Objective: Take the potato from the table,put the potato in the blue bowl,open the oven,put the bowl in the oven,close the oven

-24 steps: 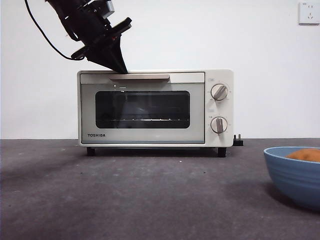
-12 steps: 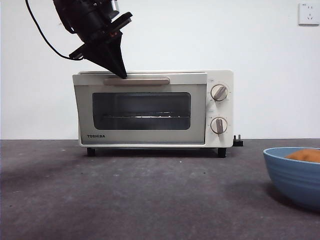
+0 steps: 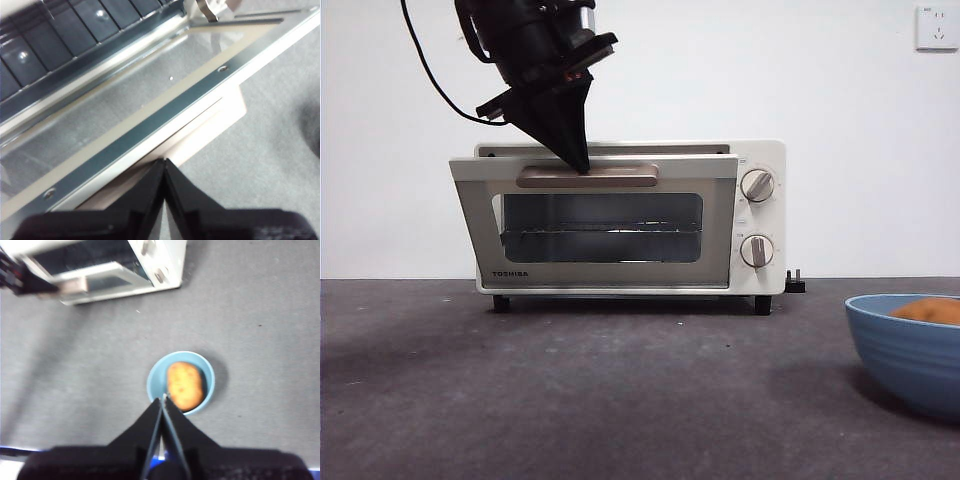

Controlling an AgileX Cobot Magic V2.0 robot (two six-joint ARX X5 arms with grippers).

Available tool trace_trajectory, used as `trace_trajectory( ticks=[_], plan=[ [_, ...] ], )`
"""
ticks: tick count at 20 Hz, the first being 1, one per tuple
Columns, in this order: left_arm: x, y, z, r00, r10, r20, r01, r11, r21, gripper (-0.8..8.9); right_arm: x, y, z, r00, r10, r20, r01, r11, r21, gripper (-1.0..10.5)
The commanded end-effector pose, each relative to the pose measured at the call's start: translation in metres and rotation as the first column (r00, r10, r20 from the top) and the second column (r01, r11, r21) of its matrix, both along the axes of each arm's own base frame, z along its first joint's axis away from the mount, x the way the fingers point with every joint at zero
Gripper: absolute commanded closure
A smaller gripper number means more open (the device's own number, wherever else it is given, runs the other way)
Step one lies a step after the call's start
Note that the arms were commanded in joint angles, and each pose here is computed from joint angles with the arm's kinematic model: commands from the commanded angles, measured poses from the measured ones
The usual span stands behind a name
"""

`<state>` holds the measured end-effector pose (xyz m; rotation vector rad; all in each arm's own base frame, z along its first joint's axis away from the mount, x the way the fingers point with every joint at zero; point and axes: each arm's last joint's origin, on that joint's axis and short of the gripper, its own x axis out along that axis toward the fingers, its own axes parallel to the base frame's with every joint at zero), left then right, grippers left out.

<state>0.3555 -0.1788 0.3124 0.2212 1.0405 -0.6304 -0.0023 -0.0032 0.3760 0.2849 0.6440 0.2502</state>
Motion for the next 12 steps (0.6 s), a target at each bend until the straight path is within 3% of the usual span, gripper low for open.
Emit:
trace_trajectory(
  ticks=[1, 4, 12],
  plan=[
    [0.006, -0.001, -0.02, 0.998, 0.028, -0.047, -0.026, 0.999, 0.046, 8.19, -0.011, -0.004, -0.003, 1.0, 0.002, -0.007, -0.001, 0.999, 0.049, 9.6],
    [0.005, 0.0, -0.03, 0.997, 0.032, -0.075, -0.027, 0.997, 0.066, 8.19, -0.02, -0.008, -0.005, 1.0, 0.015, 0.017, -0.017, 0.996, 0.084, 9.6],
    [-0.002, 0.002, -0.059, 0.986, 0.059, -0.157, -0.043, 0.994, 0.102, 8.19, -0.021, -0.009, -0.005, 1.0, 0.018, 0.023, -0.02, 0.997, 0.08, 9.6]
  ],
)
